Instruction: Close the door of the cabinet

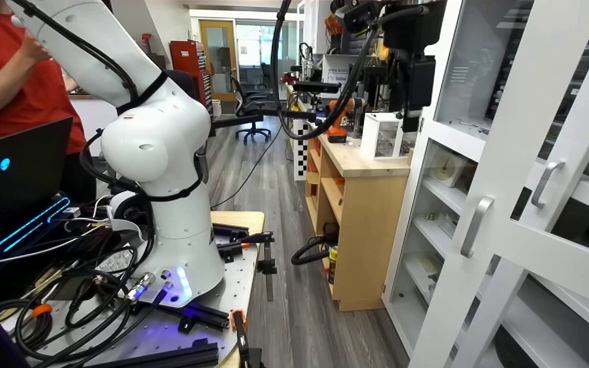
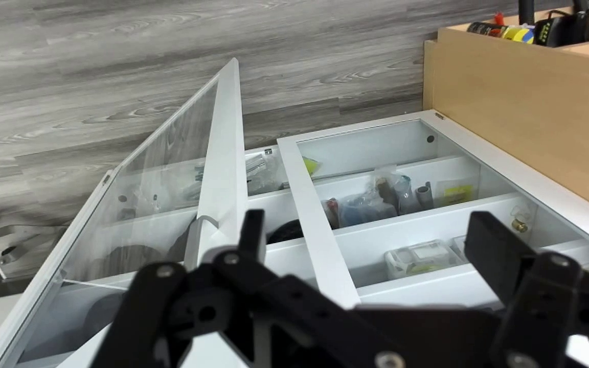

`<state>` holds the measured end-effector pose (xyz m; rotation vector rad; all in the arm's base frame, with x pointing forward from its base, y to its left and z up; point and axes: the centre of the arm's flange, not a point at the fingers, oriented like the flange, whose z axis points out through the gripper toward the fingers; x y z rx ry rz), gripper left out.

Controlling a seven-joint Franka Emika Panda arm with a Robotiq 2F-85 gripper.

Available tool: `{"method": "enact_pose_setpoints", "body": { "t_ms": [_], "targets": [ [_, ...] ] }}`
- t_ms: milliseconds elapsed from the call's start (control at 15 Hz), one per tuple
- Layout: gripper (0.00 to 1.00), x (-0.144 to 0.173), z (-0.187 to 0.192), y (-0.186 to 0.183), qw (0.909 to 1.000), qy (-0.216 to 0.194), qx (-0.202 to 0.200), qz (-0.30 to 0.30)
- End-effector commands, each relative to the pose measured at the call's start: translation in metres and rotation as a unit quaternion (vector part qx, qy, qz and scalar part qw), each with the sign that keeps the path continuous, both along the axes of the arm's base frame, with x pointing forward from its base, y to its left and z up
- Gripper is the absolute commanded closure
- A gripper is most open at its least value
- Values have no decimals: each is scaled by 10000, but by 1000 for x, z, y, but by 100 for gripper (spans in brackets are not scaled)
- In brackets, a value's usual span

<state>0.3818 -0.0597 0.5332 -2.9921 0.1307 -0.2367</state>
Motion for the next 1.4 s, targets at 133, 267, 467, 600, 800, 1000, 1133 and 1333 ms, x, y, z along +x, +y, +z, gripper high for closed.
{"method": "enact_pose_setpoints", "body": {
  "t_ms": [133,267,467,600,800,1000,1133,1333],
  "targets": [
    [0,-1,2,-3,10000,-88,-33,-11],
    [0,-4,5,-10,9999,-123,-98,-58],
    [0,-8,9,-22,9996,-193,-128,-132],
    [0,-9,10,-31,9995,-269,-124,-132],
    [0,-10,9,-44,9991,-419,-51,43],
    [0,-10,6,-59,9975,-611,-50,366],
    [0,-9,3,-70,9961,-711,-26,526],
    [0,-7,-4,-84,9940,-813,-33,732]
  ]
}}
